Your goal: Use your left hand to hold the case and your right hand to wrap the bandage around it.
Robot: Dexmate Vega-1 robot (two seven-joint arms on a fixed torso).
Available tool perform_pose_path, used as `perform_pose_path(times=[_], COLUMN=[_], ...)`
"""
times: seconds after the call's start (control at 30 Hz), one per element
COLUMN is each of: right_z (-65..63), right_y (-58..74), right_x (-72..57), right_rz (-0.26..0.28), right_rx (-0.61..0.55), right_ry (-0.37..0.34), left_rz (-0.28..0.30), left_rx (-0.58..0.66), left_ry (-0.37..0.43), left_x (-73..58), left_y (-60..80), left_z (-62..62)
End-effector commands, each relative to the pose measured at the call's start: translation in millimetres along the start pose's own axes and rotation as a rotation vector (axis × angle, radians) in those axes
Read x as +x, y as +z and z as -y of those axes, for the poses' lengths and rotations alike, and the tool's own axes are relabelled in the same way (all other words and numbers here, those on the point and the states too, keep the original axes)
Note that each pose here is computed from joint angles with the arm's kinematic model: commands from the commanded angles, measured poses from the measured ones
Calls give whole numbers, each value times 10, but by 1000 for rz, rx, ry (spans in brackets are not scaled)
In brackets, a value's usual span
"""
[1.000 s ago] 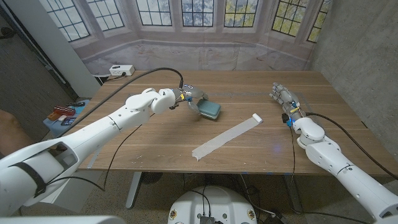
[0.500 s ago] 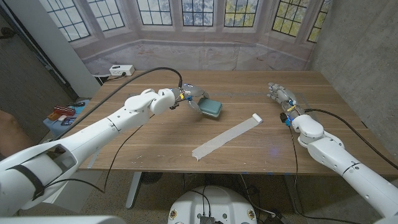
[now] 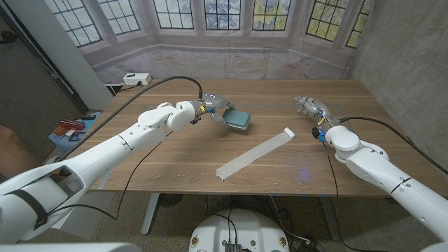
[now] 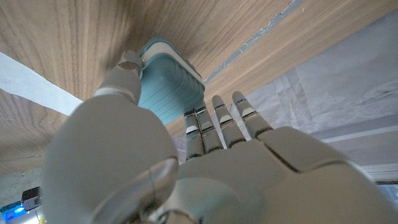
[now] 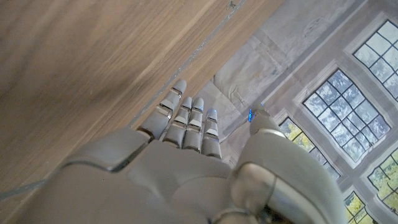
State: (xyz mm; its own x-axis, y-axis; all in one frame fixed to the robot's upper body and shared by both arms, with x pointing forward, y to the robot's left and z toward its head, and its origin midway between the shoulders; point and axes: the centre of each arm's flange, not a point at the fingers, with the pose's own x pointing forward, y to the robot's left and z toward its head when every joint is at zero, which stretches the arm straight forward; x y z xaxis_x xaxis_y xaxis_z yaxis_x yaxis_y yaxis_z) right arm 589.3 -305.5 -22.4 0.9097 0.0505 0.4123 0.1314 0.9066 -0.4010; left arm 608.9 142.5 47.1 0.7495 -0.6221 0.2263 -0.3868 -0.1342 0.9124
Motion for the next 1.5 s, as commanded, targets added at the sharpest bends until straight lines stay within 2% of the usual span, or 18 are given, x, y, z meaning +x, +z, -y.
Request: perform_pose_path(times=[0.03,0.27,0.7,1.13,1.5], right_z=[-102,-179,-292,-406,-520], right_y=[178,279,461,564,587], right_x=[-72,-88,-207,-311,-364], right_rz=[-98,-127,-168,-211,-243], right_rx=[-221,-312,-494,-632,-739], right_ry=[12,8,-21,-19,-3], left_rz=[-3,-4,-8,-8,-12], left_rx=[-48,-63,-70,-107,-135], left_ry=[33,36,53,87,104], left_x=[-66,-84,-68,-57,-45], left_y=[-21,-27,-45,-94,-129], left_z=[33,58,47,39,61])
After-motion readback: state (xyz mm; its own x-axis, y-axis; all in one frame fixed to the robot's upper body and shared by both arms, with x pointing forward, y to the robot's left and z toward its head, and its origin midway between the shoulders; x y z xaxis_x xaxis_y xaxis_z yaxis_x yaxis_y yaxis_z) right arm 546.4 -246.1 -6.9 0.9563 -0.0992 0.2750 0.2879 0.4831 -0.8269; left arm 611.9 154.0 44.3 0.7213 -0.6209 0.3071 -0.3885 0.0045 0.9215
